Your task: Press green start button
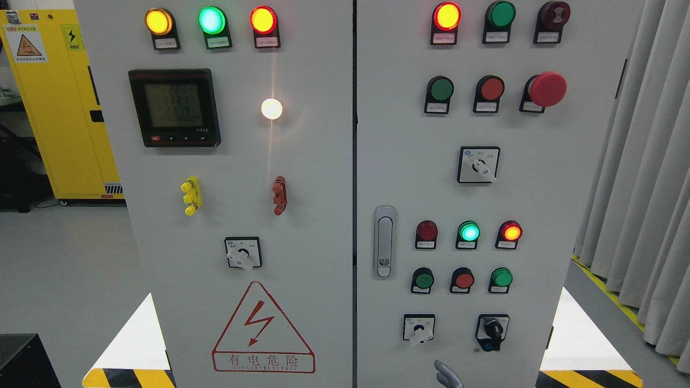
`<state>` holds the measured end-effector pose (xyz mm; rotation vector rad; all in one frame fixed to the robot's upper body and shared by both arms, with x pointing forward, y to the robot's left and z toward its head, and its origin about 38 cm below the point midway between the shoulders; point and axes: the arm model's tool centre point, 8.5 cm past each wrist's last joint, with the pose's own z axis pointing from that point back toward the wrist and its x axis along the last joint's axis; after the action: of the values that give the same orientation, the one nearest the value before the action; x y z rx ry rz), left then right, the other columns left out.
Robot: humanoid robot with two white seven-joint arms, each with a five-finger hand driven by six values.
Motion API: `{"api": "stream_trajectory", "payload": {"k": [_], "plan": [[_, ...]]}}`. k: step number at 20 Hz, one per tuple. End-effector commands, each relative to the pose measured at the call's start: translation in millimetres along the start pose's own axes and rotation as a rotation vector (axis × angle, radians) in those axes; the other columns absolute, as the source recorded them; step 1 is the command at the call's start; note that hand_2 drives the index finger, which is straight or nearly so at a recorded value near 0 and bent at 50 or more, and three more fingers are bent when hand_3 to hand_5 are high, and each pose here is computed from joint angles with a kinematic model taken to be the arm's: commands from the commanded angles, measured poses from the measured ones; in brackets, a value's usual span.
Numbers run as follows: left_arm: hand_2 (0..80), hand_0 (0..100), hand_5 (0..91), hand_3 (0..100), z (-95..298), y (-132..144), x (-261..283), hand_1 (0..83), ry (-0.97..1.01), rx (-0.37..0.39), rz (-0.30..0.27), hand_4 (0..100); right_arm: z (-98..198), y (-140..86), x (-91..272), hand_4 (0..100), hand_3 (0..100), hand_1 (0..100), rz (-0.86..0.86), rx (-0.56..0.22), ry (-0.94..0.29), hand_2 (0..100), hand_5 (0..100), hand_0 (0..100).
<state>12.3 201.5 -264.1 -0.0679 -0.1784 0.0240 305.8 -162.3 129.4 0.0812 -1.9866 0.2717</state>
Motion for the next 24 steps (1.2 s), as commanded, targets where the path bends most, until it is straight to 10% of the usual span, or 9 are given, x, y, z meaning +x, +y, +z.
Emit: {"api": "stream_trajectory", "payload": {"k": [1,7,12,17,24], "plan": [[0.0,12,0.0,0,0.0,0.0,0.2,55.6,0.0,0.0,0.0,0,0.1,-4.6,-0.7,14,12,67,0.007,-0.014,0.003,0,10,45],[0.0,12,0.0,0,0.0,0.0,0.2,55.6,0.0,0.0,0.0,0,-1.5,-4.7,-0.1,14,12,67,0.016,-0.012,0.001,0,10,45],[0.0,12,0.0,0,0.0,0.0,-0.3,55.6,0.001,0.0,0.0,0,-7.4,-21.3,6.9,16,14,75,0.338,0.006,-0.041,0,13,33],[0.0,12,0.0,0,0.0,0.0,0.2,55.6,0.0,0.0,0.0,0,-31.5,-31.8,22.2,63,46,84,0.681,0.013,-0.13,0,60,50],[0.0,12,0.0,0,0.0,0.0,-0.3,55.6,0.001,0.0,0.0,0,-50.2,-42.5,31.2,90,82,88,1.015,0.033,-0.179,0,90,45]]}}
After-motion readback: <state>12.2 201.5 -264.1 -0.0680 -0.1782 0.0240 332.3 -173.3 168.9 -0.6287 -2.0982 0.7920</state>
